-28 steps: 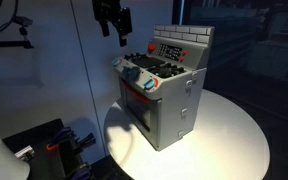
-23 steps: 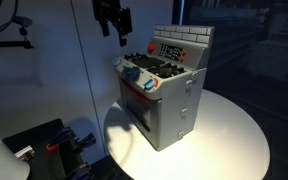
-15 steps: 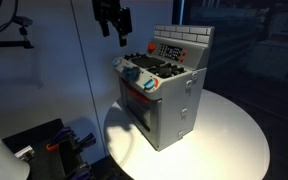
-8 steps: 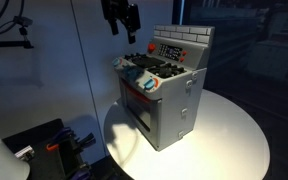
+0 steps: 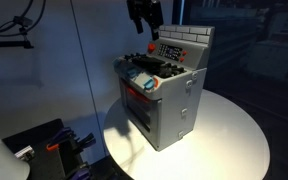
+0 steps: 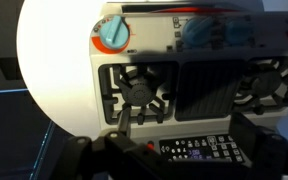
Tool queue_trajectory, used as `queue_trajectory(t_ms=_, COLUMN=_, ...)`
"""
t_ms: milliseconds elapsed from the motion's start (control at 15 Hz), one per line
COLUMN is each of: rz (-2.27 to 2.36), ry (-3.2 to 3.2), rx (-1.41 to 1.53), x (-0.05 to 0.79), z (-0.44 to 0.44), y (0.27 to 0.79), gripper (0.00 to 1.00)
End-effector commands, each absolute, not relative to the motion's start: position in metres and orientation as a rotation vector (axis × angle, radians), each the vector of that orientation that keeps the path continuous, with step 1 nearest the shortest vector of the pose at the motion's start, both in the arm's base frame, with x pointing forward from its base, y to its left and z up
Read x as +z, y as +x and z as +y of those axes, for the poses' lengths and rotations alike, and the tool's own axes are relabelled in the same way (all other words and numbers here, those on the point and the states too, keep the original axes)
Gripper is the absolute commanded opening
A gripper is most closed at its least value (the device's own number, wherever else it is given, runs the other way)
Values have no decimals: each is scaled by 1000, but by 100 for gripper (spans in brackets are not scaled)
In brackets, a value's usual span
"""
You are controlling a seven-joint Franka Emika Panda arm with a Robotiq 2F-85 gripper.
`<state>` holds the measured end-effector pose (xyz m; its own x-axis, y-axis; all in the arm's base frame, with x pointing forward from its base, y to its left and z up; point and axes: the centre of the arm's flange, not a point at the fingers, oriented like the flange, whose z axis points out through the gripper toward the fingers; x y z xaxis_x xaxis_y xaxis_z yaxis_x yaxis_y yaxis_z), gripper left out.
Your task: Press the top orange button on the microwave oven control panel of the stove
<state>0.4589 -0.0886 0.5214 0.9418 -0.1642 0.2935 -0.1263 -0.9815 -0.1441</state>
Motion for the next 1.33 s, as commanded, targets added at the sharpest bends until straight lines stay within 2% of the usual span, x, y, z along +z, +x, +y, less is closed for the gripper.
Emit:
queue_trajectory(t_ms=0, rz=369, ry=-3002, rx=-508, x=523, z=-103, y=481, gripper=100)
queue_trajectory(t_ms=667, rz=509, ry=-3017, rx=-723, x=508, z=-129, y=494, gripper=100)
queue_trajectory(t_ms=1267, rz=479, ry=-3018, rx=-703, x=500, z=-130, y=497, gripper=100)
